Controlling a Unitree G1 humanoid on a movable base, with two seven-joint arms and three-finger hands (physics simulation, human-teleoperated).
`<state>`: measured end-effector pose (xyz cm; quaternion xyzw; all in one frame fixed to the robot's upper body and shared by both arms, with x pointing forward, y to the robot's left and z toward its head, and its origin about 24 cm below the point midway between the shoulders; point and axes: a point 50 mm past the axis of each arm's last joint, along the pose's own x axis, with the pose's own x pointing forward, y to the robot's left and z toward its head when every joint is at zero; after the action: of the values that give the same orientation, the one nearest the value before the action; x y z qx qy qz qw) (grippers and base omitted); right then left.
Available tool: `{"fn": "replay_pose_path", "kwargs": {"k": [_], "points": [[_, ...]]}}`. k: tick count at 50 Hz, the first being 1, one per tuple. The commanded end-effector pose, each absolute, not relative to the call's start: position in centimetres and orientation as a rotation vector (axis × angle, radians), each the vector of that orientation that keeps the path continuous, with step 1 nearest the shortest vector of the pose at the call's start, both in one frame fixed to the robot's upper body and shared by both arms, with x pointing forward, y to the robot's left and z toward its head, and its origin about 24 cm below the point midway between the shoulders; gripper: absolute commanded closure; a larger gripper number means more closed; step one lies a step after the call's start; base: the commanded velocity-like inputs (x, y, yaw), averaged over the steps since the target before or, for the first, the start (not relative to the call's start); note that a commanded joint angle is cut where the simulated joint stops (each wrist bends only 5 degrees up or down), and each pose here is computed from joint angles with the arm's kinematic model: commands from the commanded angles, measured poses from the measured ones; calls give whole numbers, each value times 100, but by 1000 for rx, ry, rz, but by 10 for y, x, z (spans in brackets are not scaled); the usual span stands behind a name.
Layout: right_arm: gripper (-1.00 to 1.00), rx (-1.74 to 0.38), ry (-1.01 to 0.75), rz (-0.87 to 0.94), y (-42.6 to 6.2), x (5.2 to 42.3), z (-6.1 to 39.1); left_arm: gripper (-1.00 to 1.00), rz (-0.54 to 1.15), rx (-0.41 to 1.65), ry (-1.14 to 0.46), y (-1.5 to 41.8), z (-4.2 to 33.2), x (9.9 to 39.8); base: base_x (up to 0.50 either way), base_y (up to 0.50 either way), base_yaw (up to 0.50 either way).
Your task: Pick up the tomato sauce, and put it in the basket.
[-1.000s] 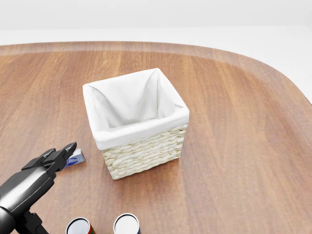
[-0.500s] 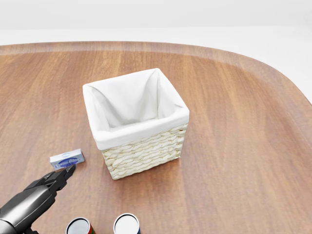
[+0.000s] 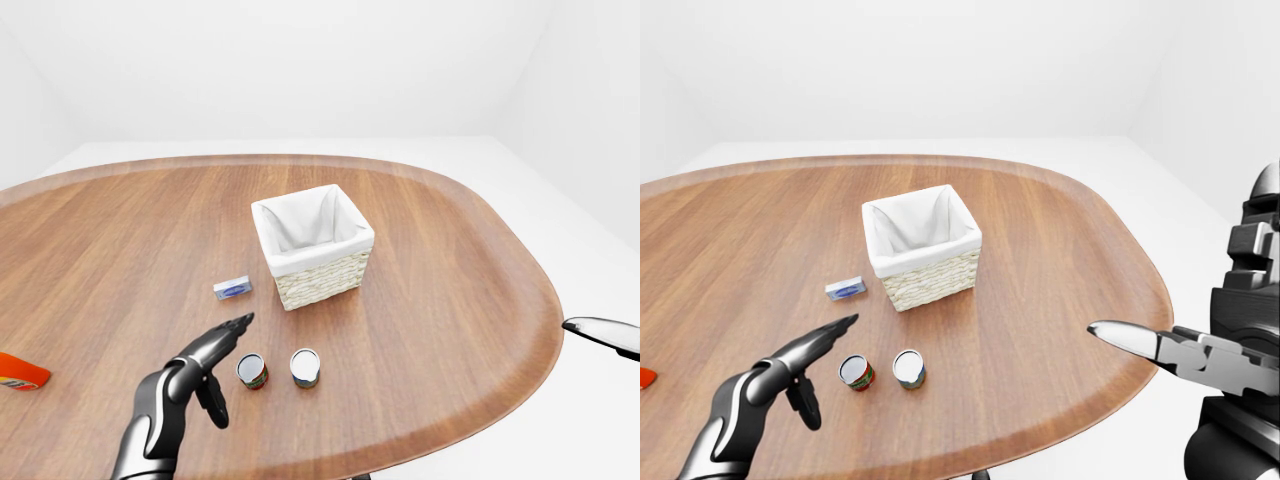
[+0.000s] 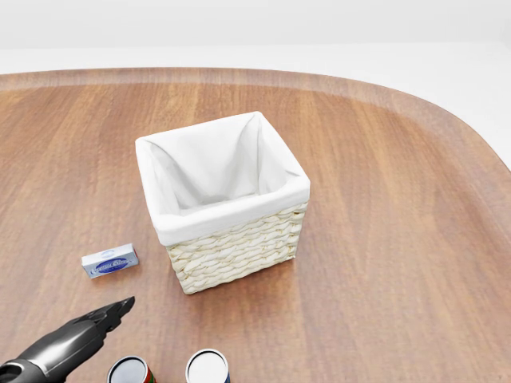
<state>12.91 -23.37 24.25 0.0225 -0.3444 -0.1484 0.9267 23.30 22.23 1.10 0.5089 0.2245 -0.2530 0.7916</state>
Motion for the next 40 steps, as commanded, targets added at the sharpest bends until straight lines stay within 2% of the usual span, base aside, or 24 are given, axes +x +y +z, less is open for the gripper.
{"fn": "replay_pose_path", "kwargs": {"k": [1,40], "points": [[-100,47,-705,-305,-234,129,242,-100,-579,1088,527,222,0,236,0,0,0],[-100,48,-705,-308,-235,128,241,-100,-638,1109,479,201,2,251,0,0,0]]}}
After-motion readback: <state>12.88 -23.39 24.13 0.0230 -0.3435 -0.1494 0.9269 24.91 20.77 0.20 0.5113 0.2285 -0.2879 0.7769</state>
